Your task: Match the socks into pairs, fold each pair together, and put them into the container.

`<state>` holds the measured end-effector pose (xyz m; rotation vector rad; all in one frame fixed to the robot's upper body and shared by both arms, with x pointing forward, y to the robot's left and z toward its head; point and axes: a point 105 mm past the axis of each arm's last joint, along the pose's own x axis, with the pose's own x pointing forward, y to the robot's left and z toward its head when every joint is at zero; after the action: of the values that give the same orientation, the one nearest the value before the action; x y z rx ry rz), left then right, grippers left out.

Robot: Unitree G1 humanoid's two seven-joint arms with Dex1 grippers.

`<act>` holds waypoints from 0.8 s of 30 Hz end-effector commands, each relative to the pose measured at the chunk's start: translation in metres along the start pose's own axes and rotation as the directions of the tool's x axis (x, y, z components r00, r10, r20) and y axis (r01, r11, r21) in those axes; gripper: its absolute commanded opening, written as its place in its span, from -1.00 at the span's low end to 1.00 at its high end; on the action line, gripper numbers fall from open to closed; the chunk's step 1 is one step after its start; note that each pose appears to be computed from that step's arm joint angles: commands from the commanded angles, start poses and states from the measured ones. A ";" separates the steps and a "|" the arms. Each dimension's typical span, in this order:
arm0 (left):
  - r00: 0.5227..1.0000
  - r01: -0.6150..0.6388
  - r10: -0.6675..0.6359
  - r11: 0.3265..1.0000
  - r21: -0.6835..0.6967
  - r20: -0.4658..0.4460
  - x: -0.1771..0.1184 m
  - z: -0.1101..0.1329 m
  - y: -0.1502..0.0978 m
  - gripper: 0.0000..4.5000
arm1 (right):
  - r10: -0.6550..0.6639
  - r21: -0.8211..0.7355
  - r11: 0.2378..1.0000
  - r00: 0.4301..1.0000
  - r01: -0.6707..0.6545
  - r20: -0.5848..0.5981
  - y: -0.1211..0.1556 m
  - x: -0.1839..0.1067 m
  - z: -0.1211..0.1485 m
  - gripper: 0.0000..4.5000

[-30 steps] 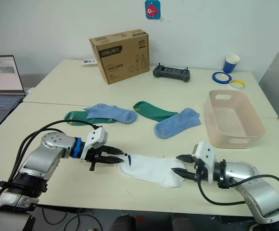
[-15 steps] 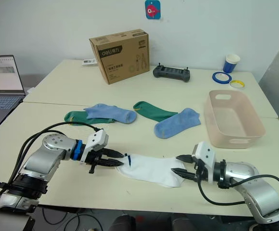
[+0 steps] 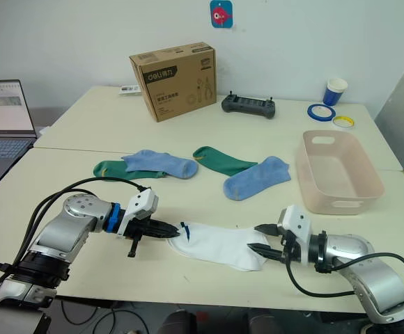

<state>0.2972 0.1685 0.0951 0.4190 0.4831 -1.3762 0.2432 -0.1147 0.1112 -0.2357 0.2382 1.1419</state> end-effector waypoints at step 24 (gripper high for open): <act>1.000 -0.023 0.023 0.999 -0.032 0.011 -0.012 0.011 0.006 -0.98 | 0.025 -0.034 0.999 0.999 -0.025 0.023 0.005 0.001 0.007 0.05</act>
<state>0.3040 0.1777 0.1058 0.3759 0.5186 -1.3247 0.2420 -0.1134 0.1105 -0.2333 0.2413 1.1526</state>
